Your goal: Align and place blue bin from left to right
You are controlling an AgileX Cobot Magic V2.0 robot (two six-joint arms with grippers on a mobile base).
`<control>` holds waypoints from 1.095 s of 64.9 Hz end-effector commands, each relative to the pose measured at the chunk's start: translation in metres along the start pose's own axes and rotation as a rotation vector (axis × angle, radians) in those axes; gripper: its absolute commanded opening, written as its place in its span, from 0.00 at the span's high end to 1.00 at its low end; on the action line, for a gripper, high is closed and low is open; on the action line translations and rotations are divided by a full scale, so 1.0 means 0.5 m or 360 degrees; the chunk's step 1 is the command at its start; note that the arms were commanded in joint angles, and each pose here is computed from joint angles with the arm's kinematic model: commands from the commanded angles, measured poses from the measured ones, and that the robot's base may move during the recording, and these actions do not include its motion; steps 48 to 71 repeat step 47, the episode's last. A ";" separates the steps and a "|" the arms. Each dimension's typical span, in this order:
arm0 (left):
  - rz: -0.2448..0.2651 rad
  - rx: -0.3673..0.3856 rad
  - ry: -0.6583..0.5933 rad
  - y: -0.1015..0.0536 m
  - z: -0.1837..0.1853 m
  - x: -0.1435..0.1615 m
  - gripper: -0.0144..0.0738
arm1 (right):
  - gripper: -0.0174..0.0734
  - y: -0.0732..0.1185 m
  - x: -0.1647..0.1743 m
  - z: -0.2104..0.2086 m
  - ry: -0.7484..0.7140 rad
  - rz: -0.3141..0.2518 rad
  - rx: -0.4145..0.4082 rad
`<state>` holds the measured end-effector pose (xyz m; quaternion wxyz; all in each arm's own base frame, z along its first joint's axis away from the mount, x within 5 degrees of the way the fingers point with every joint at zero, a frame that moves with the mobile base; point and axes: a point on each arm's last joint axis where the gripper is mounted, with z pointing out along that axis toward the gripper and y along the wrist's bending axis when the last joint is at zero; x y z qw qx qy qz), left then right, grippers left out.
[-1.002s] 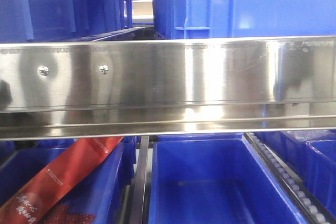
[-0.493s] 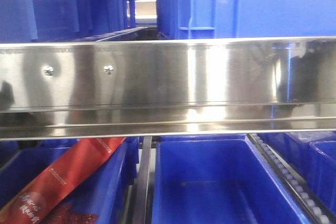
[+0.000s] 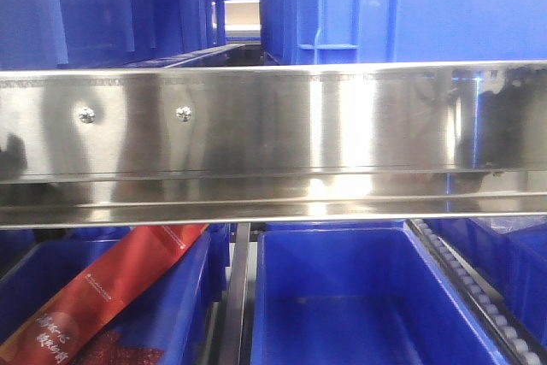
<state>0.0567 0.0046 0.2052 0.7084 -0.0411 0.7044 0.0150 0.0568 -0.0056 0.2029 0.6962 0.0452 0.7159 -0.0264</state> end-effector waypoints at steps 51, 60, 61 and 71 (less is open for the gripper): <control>-0.0008 0.0001 -0.0033 0.000 -0.001 -0.005 0.83 | 0.91 -0.001 -0.004 -0.001 -0.0044 -0.0010 0.0008; -0.0008 0.0001 -0.0033 0.000 -0.001 -0.005 0.83 | 0.91 -0.001 -0.004 -0.001 -0.0044 -0.0010 0.0008; -0.0008 0.0001 -0.0033 0.000 -0.001 -0.005 0.83 | 0.91 -0.001 -0.004 -0.001 -0.0044 -0.0010 0.0008; -0.0008 0.0001 -0.0033 0.000 -0.001 -0.005 0.83 | 0.91 -0.001 -0.004 -0.001 -0.0044 -0.0010 0.0008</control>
